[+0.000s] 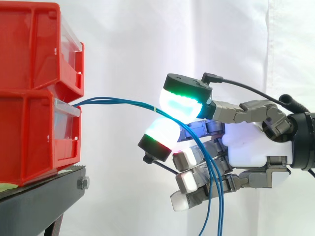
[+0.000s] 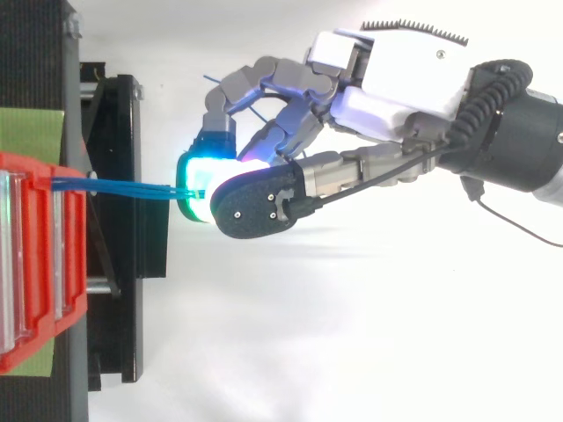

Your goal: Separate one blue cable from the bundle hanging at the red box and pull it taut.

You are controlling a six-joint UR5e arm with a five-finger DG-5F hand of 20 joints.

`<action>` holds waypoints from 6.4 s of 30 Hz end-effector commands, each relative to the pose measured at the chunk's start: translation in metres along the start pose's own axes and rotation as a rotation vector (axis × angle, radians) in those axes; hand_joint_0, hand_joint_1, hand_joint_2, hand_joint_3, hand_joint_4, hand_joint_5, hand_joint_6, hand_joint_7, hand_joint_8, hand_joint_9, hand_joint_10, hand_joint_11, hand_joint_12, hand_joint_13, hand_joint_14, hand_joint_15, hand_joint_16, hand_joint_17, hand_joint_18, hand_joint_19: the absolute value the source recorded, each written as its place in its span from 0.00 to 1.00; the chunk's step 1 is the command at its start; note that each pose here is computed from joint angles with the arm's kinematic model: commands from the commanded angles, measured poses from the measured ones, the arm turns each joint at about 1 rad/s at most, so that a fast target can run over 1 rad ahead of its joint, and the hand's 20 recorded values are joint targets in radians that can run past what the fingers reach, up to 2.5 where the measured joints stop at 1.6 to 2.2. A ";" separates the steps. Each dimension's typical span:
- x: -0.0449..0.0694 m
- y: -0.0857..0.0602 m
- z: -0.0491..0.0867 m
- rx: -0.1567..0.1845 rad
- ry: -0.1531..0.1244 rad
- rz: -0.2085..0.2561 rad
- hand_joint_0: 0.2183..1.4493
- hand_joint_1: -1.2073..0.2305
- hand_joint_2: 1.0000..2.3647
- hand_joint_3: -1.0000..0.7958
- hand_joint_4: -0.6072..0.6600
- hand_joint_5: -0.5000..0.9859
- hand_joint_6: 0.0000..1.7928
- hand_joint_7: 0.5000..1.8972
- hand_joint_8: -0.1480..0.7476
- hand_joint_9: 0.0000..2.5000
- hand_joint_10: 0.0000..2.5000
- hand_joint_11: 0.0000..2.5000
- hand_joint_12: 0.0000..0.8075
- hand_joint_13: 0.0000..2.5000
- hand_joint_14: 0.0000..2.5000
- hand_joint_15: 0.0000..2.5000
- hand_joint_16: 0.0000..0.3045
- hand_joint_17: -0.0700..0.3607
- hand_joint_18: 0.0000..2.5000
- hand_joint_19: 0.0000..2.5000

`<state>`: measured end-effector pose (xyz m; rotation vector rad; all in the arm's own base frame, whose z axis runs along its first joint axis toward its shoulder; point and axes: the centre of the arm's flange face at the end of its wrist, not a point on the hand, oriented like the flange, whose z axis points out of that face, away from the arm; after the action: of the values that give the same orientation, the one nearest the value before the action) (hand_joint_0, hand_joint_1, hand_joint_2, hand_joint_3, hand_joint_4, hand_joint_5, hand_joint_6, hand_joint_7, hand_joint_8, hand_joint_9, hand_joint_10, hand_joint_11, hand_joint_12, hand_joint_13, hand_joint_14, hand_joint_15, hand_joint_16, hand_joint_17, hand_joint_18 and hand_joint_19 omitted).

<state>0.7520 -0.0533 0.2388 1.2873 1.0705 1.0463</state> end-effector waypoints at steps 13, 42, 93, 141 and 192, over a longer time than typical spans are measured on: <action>-0.012 -0.001 0.000 0.015 -0.012 -0.005 0.42 0.26 0.00 0.28 0.50 0.20 0.53 0.46 0.47 0.44 0.01 0.34 0.39 0.41 0.01 0.25 0.16 0.41 0.27 0.19; -0.017 0.016 -0.008 0.036 -0.022 -0.019 0.34 0.25 0.00 0.28 0.52 0.21 0.53 0.38 0.46 0.45 0.01 0.35 0.38 0.42 0.01 0.25 0.15 0.41 0.26 0.20; 0.008 -0.019 0.005 -0.017 -0.080 0.003 0.19 0.45 0.00 0.28 0.62 0.17 0.53 0.25 0.52 0.35 0.01 0.32 0.40 0.65 0.32 0.43 0.21 0.49 0.33 0.22; 0.040 0.015 -0.019 0.041 -0.073 -0.023 0.21 0.38 0.00 0.28 0.63 0.16 0.52 0.21 0.52 0.31 0.01 0.40 0.46 0.37 1.00 0.45 0.17 0.43 0.50 0.66; 0.049 0.002 -0.015 0.010 -0.118 -0.012 0.29 0.45 0.00 0.28 0.59 0.18 0.52 0.28 0.48 0.42 0.01 0.59 0.37 0.40 1.00 0.43 0.14 0.38 0.60 0.83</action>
<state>0.7468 -0.0024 0.2398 1.3346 1.0002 0.9413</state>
